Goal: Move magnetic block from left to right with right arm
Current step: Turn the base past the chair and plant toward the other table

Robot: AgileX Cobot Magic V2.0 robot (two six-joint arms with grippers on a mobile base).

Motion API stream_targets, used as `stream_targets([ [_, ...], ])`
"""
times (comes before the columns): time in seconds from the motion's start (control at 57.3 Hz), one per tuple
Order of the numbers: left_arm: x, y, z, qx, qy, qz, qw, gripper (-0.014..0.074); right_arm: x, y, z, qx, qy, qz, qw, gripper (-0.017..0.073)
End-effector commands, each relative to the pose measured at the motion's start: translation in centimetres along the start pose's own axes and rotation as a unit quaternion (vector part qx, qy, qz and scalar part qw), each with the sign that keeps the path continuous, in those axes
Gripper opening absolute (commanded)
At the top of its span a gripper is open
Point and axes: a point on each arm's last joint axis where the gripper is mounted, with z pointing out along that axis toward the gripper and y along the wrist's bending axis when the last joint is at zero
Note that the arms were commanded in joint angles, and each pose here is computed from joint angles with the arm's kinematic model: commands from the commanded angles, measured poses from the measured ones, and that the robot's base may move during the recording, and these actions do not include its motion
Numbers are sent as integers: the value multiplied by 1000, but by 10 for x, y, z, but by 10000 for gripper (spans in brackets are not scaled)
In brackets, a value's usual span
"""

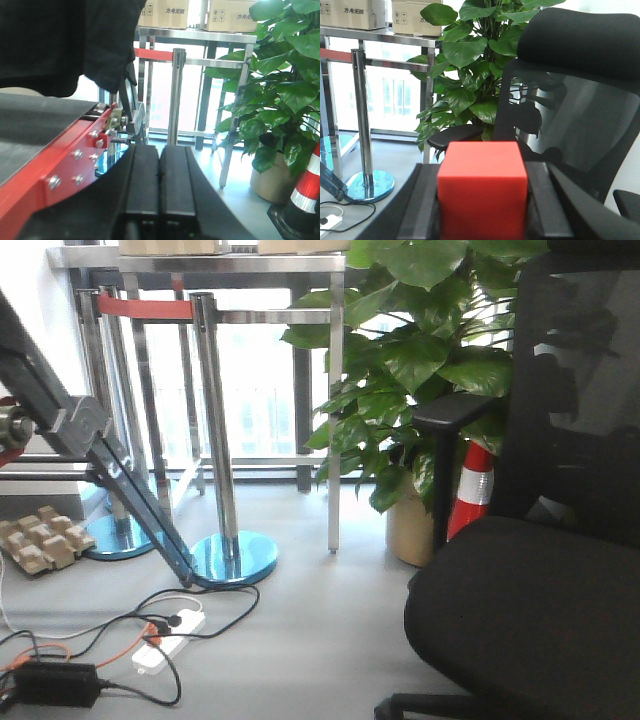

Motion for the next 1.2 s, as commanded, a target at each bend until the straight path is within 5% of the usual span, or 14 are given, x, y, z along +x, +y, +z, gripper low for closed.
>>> stream_targets([
  [0.0,-6,0,-1,1,-43,-3,999,-126,-17,-1,-1,7,-54,-12,998,334],
  [1.186,-6,0,-1,1,-43,-3,999,-126,-17,-1,-1,7,-54,-12,998,334],
])
